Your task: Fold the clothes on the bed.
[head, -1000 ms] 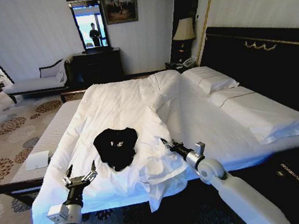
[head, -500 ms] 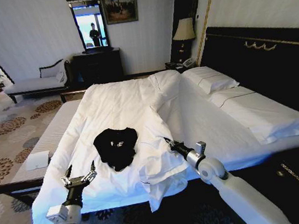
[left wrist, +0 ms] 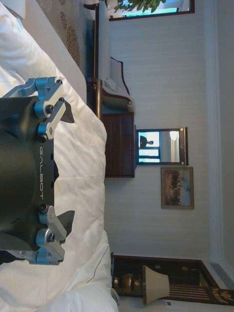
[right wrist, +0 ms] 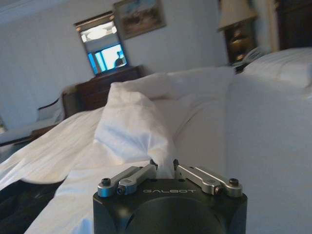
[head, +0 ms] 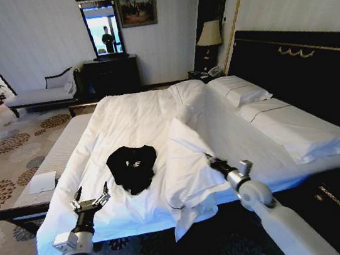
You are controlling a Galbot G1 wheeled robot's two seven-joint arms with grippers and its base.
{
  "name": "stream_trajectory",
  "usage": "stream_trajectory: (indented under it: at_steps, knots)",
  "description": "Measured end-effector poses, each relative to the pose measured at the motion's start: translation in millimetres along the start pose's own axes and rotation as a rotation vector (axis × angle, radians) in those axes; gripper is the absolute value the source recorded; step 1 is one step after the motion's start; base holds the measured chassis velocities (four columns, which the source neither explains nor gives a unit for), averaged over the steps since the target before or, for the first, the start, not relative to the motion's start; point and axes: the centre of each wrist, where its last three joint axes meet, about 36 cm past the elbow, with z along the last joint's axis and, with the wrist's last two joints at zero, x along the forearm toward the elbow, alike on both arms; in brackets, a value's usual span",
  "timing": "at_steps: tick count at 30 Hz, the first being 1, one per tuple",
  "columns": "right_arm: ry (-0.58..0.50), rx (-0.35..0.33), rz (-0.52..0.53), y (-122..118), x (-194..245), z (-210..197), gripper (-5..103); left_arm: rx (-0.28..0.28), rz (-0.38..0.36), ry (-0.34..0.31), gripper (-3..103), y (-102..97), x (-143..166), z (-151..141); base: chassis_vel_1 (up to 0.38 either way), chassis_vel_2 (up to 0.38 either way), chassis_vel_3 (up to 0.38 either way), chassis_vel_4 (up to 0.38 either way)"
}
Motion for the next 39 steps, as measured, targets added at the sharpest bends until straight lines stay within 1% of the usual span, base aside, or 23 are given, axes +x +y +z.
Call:
stream_trajectory:
  at_steps: [2,3,6,7,8,9,10,11,13,14,15,19,20,21,23,25,27,31,32,35,36,39]
  knots:
    - [-0.024,0.015,0.03,-7.7,8.5,-5.4,1,0.002,0.003,-0.002,100,-0.4,-1.9,0.3,0.0,0.0,0.0,0.0]
    - [-0.024,0.015,0.03,-7.7,8.5,-5.4,1,0.002,0.003,-0.002,100,-0.4,-1.9,0.3,0.0,0.0,0.0,0.0]
    - [-0.061,0.075,0.075,-18.8,17.7,-10.6,1,0.006,0.008,-0.007,100,-1.6,-4.4,-0.3,0.0,0.0,0.0,0.0]
    - [-0.061,0.075,0.075,-18.8,17.7,-10.6,1,0.006,0.008,-0.007,100,-1.6,-4.4,-0.3,0.0,0.0,0.0,0.0]
    - [-0.085,0.126,0.11,-27.8,22.8,-12.7,1,0.008,0.01,-0.009,100,-2.2,-5.5,-0.8,0.0,0.0,0.0,0.0]
    - [-0.091,0.142,0.124,-31.3,24.2,-12.9,1,0.009,0.01,-0.009,100,-2.2,-5.7,-0.9,0.0,0.0,0.0,0.0]
    - [-0.102,0.181,0.166,-41.3,27.8,-11.8,1,0.01,0.009,-0.009,100,-1.9,-5.9,-1.0,0.0,0.0,0.0,0.0]
    - [-0.102,0.181,0.166,-41.3,27.8,-11.8,1,0.01,0.009,-0.009,100,-1.9,-5.9,-1.0,0.0,0.0,0.0,0.0]
    - [-0.116,0.208,0.223,-55.3,33.6,-10.4,1,0.011,0.005,-0.008,100,-0.3,-5.4,-1.2,0.0,0.0,0.0,0.0]
    - [-0.123,0.214,0.255,-63.1,36.6,-9.3,1,0.011,0.003,-0.006,100,0.6,-5.0,-0.9,0.0,0.0,0.0,0.0]
    - [-0.123,0.214,0.255,-63.1,36.6,-9.3,1,0.011,0.003,-0.006,100,0.6,-5.0,-0.9,0.0,0.0,0.0,0.0]
    - [-0.147,0.224,0.369,-88.4,44.8,-4.2,1,0.012,0.001,-0.003,100,1.8,-4.7,0.2,0.0,0.0,0.0,0.0]
    - [-0.147,0.224,0.369,-88.4,44.8,-4.2,1,0.012,0.001,-0.003,100,1.8,-4.7,0.2,0.0,0.0,0.0,0.0]
    - [-0.151,0.228,0.397,-95.4,47.5,-3.3,1,0.013,0.001,-0.004,100,1.5,-5.0,0.1,0.0,0.0,0.0,0.0]
    - [-0.158,0.262,0.467,-113.2,51.4,-1.4,1,0.015,0.003,-0.005,100,0.8,-5.5,0.0,0.0,0.0,0.0,0.0]
    - [-0.158,0.27,0.486,-117.3,51.7,-0.1,1,0.015,0.004,-0.005,100,0.6,-5.6,0.0,0.0,0.0,0.0,0.0]
    - [-0.155,0.277,0.546,-130.1,52.2,4.7,1,0.017,0.006,-0.004,100,-0.3,-5.6,0.4,0.0,0.0,0.0,0.0]
    - [-0.152,0.276,0.576,-138.2,53.0,6.9,1,0.017,0.007,-0.003,100,-0.7,-5.6,0.5,0.0,0.0,0.0,0.0]
    - [-0.15,0.277,0.615,-149.9,55.0,9.2,1,0.016,0.007,-0.004,100,-1.0,-5.4,0.0,0.0,0.0,0.0,0.0]
    - [-0.142,0.279,0.671,-166.3,58.5,12.2,1,0.011,0.001,-0.001,100,1.3,-2.2,-1.9,0.0,0.0,0.0,0.0]
    - [-0.142,0.279,0.671,-166.3,58.5,12.2,1,0.011,0.001,-0.001,100,1.3,-2.2,-1.9,0.0,0.0,0.0,0.0]
    - [-0.125,0.287,0.721,-175.7,59.7,19.1,1,0.003,0.001,0.002,100,4.2,-1.4,-1.2,0.0,0.0,0.0,0.0]
